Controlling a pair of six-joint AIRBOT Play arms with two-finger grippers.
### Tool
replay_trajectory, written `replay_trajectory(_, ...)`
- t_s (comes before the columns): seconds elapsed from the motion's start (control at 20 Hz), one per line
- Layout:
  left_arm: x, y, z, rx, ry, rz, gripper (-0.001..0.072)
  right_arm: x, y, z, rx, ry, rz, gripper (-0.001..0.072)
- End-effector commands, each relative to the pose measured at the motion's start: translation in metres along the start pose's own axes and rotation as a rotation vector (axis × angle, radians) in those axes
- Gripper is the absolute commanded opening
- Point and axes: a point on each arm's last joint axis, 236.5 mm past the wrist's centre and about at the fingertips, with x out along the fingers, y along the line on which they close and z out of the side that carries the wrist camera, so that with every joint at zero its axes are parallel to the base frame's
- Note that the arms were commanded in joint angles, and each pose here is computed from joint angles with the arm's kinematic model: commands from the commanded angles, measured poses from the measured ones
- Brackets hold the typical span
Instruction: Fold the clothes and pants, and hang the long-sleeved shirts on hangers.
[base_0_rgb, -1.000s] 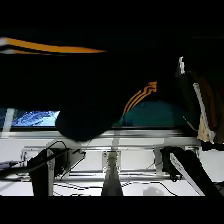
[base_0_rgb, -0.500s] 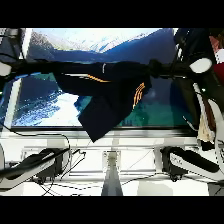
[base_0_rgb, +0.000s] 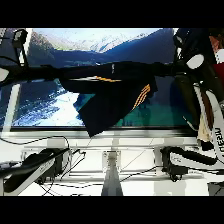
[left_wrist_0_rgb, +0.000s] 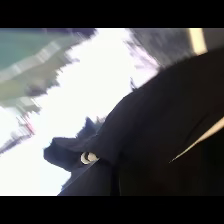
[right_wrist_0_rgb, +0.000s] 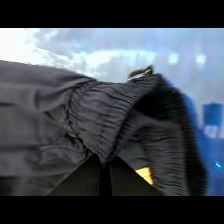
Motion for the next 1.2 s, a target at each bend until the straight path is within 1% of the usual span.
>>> replay_trajectory(0.0,-0.015,-0.040,-0.060,-0.054,0.185,-0.075,0.0007,-0.030,-0.034,-0.011,-0.050,0.109,-0.067,0.0029)
replay_trajectory(0.1,0.002,-0.062,-0.100,-0.082,0.276,-0.119,0.0008,-0.042,-0.046,-0.032,-0.071,0.206,-0.060,0.0029)
replay_trajectory(0.2,0.026,-0.090,-0.145,-0.117,0.370,-0.179,0.0009,-0.052,-0.053,-0.065,-0.141,0.351,-0.046,0.0029)
replay_trajectory(0.35,0.060,-0.131,-0.198,-0.165,0.408,-0.268,0.0009,-0.065,-0.078,-0.093,-0.224,0.494,-0.123,0.0029)
replay_trajectory(0.5,0.081,-0.143,-0.233,-0.200,0.424,-0.250,0.0011,-0.076,-0.115,-0.099,-0.262,0.552,-0.270,0.0030)
replay_trajectory(0.55,0.086,-0.146,-0.240,-0.187,0.433,-0.247,0.0011,-0.076,-0.118,-0.101,-0.261,0.568,-0.281,0.0031)
replay_trajectory(0.6,0.090,-0.147,-0.246,-0.178,0.446,-0.244,0.0017,-0.075,-0.118,-0.107,-0.253,0.591,-0.271,0.0050)
replay_trajectory(0.65,0.094,-0.147,-0.251,-0.175,0.463,-0.237,0.0160,-0.074,-0.117,-0.113,-0.247,0.615,-0.261,0.0234)
replay_trajectory(0.7,0.096,-0.146,-0.255,-0.177,0.479,-0.228,0.0489,-0.071,-0.117,-0.116,-0.246,0.622,-0.259,0.0510)
replay_trajectory(0.75,0.098,-0.145,-0.257,-0.179,0.487,-0.223,0.0716,-0.069,-0.118,-0.120,-0.244,0.629,-0.257,0.0695)
replay_trajectory(0.8,0.099,-0.143,-0.257,-0.177,0.486,-0.217,0.0695,-0.067,-0.120,-0.122,-0.245,0.628,-0.261,0.0692)
replay_trajectory(0.95,0.102,-0.126,-0.244,-0.216,0.464,-0.187,0.0694,-0.060,-0.124,-0.115,-0.254,0.587,-0.273,0.0691)
replay_trajectory(1.15,0.098,-0.070,-0.218,-0.317,0.415,-0.084,0.0694,-0.057,-0.126,-0.110,-0.260,0.564,-0.279,0.0691)
